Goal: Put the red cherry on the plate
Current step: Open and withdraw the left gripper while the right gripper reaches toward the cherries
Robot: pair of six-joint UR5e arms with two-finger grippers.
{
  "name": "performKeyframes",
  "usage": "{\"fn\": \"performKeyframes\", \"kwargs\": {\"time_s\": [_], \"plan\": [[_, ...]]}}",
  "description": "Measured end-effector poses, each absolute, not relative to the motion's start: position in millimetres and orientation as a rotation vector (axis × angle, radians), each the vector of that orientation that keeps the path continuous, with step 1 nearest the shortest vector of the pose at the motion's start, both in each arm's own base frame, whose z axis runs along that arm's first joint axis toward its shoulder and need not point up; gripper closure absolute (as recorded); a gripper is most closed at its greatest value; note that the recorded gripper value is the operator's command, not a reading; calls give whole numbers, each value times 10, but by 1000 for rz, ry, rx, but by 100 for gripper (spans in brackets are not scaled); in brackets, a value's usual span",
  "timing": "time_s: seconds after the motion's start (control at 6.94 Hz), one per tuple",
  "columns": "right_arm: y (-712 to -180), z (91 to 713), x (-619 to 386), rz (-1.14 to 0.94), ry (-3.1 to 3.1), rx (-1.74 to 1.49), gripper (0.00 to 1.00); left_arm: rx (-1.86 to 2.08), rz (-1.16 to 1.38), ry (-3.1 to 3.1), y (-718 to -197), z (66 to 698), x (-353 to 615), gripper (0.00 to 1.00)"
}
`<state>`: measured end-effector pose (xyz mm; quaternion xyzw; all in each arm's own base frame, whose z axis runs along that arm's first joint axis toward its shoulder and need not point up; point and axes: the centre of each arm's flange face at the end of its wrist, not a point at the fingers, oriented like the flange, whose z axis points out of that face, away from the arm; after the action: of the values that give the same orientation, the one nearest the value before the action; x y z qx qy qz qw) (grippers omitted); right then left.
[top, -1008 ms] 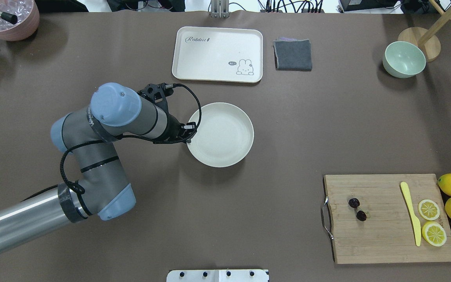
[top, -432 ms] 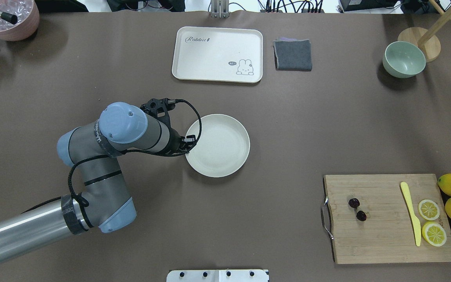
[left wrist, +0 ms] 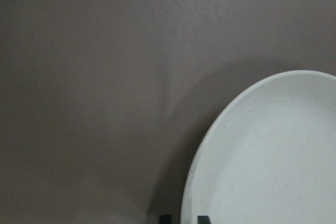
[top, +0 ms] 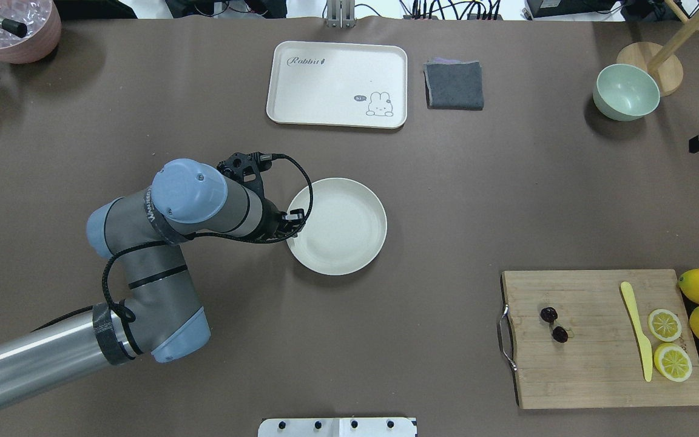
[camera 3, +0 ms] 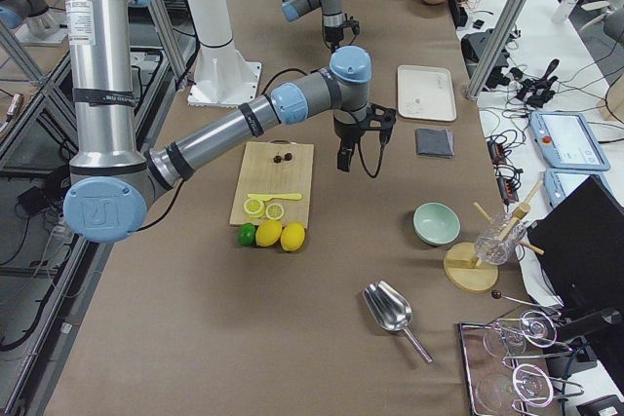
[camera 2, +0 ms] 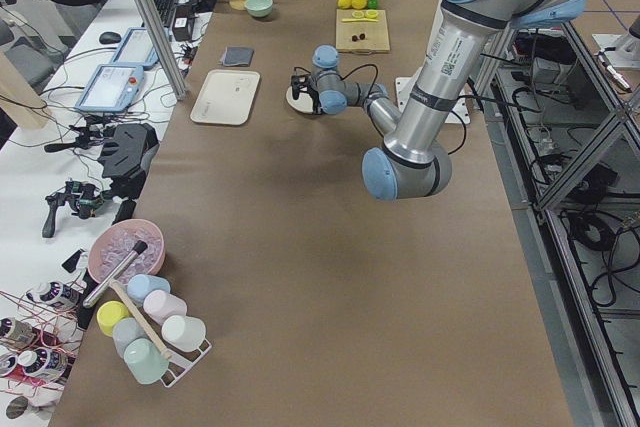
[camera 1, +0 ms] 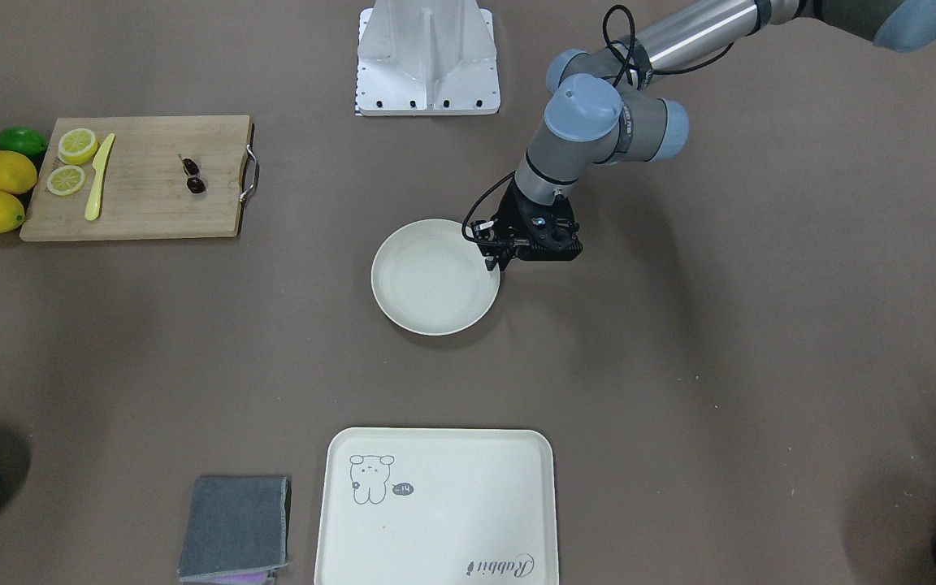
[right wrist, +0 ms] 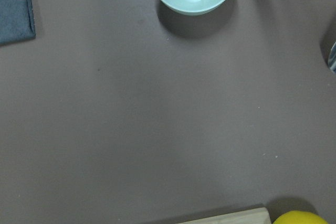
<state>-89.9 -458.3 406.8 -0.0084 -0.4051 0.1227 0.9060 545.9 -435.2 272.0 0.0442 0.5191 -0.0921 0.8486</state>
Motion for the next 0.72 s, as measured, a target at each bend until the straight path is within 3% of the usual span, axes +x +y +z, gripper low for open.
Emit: {"fn": "performKeyframes", "kwargs": {"time_s": [0.72], "plan": [[-3631, 4150, -2354, 61, -839, 69, 0, 286, -125, 998, -5159, 2799, 4575, 2]]}}
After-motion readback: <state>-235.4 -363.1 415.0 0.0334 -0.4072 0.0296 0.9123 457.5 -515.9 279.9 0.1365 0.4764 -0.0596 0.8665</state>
